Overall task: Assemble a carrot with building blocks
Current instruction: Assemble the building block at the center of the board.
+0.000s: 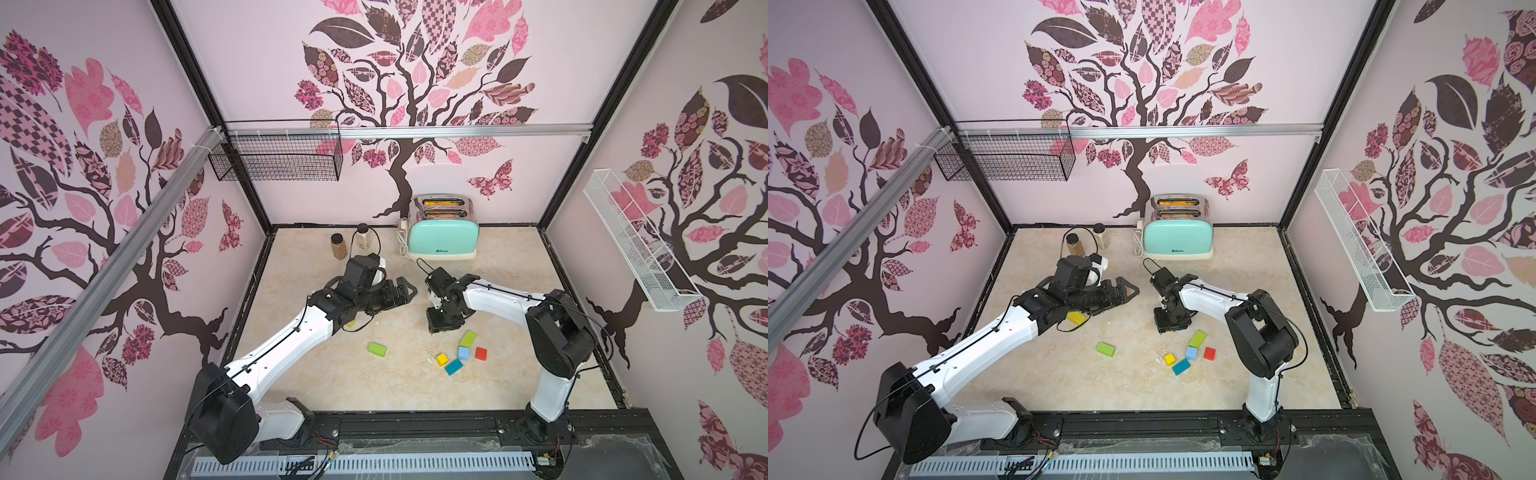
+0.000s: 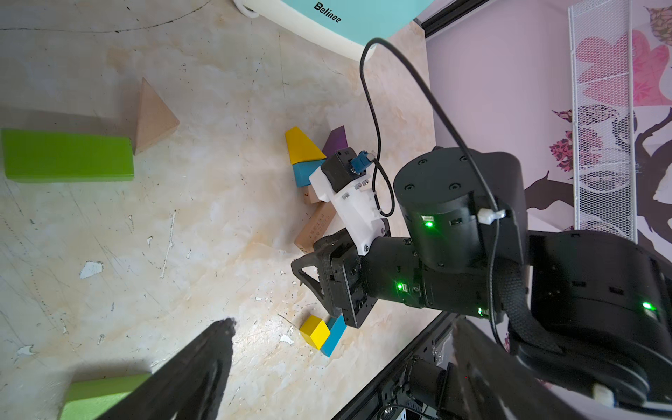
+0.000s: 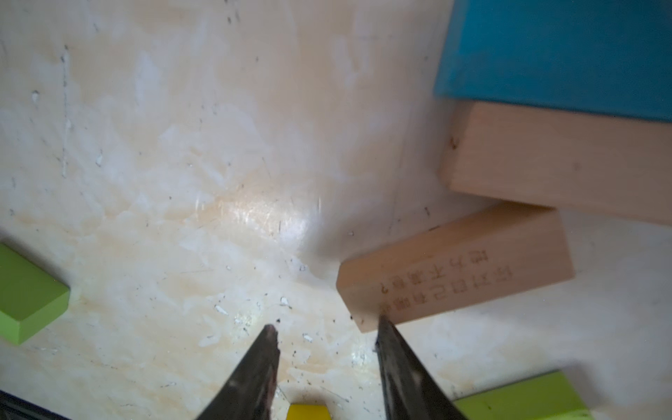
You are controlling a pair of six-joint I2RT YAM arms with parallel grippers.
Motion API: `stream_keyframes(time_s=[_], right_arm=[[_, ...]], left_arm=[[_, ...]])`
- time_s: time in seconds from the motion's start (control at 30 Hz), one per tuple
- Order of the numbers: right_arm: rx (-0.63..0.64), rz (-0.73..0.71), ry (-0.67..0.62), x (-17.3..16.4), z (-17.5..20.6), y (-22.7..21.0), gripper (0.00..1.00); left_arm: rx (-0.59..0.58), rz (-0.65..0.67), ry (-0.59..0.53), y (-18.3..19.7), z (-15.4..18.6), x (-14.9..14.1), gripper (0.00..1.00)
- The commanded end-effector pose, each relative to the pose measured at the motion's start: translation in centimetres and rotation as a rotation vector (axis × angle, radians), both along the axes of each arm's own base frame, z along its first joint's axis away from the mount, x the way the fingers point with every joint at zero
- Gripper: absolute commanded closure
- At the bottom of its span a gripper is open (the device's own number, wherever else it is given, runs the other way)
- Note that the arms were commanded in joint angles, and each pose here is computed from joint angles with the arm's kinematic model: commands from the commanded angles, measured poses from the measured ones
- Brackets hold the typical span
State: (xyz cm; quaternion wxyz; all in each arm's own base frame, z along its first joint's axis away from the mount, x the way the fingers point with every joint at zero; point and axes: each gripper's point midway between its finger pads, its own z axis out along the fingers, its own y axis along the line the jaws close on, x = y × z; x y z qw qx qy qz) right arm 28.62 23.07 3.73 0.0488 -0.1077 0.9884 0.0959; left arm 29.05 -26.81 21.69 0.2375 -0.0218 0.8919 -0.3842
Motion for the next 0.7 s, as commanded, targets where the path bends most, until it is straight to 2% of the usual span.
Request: stream_keyframes(time_s=[0.0,0.23,0.47,0.67], right_arm=[[-0.046,-0.074,-0.031,1.4,-0.6,-1.0,0.53],[0.032,-0.127,-0.023,1.0,1.0,-0.2,0.52],[-0.108,-0.237,-0.084,3.0,0.6,-2.8,0.53],[-0.085,-0.253,-0.076,3.4,0.5,-2.9,0.54]], left_arm=[[-0.006,0.0,-0.031,-0.2,0.8,0.4,0.02],[0.001,0.008,-0.04,0.1,0.8,0.5,0.02],[-0.001,0.002,-0.044,0.0,1.0,0.5,0.02],[0.002,0.009,-0.044,0.3,0.9,0.3,0.02]])
